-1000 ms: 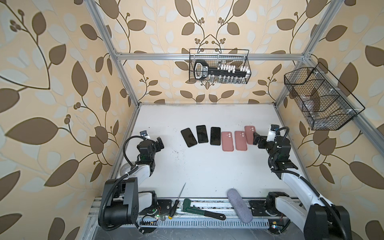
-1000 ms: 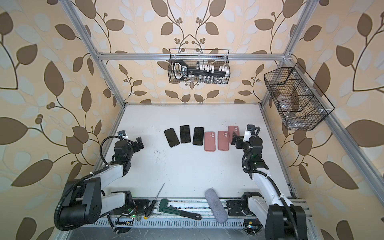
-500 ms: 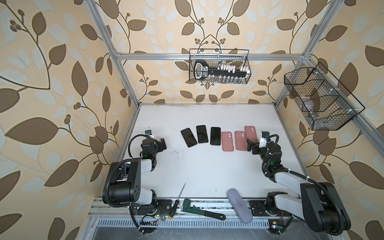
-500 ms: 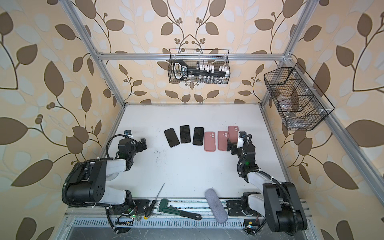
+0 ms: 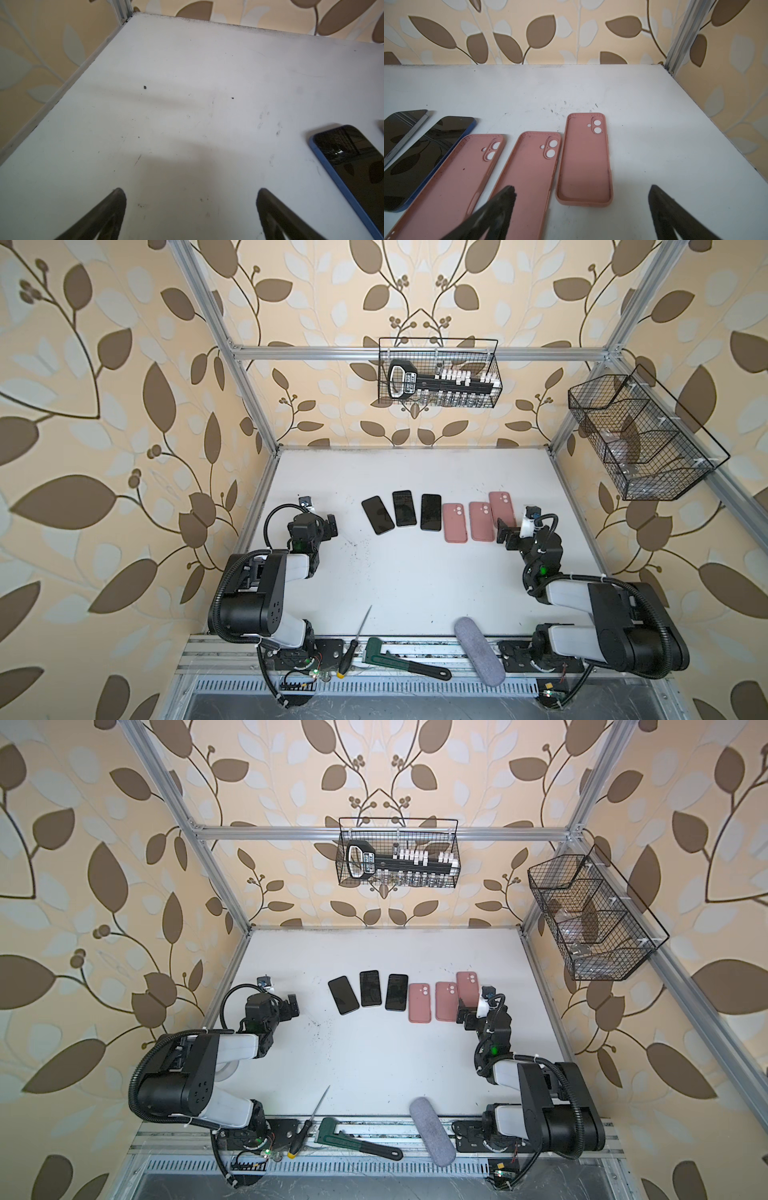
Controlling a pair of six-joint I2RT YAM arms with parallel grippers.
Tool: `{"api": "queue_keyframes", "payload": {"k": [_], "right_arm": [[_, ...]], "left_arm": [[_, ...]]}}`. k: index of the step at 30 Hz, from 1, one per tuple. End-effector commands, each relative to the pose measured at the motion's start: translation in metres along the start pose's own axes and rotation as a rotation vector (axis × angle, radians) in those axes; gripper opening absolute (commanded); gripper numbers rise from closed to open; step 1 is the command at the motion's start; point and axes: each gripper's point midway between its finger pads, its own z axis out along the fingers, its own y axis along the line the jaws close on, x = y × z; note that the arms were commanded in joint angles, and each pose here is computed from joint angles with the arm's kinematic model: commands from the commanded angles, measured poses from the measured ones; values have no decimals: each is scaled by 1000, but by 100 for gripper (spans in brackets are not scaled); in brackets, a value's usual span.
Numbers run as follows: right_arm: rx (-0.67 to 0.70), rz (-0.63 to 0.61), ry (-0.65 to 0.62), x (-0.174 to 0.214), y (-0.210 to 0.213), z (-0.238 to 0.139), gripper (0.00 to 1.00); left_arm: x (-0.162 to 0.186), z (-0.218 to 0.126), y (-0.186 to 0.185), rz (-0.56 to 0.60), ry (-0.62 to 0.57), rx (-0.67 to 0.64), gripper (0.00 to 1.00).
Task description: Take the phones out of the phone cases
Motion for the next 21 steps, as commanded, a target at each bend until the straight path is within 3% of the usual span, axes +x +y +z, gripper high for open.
{"api": "queue_keyframes", "payload": {"k": [1, 6, 9, 13, 21], "right_arm": [[3, 14, -53, -14, -2, 1, 100], [-16, -20, -72, -15, 6, -1, 100], [-43, -56, -104, -15, 16, -11, 100], [-58, -61, -156, -16, 18, -25, 100], [-5, -40, -172, -20, 9, -29, 100]], "left_arm": [[-10, 0, 10, -27, -49, -55, 99], [-11, 1, 9, -24, -48, -53, 99], [-7, 1, -16, 46, -28, 91, 99], [-7, -6, -21, 57, -53, 130, 99], [-17, -17, -14, 31, -107, 96, 99]]}}
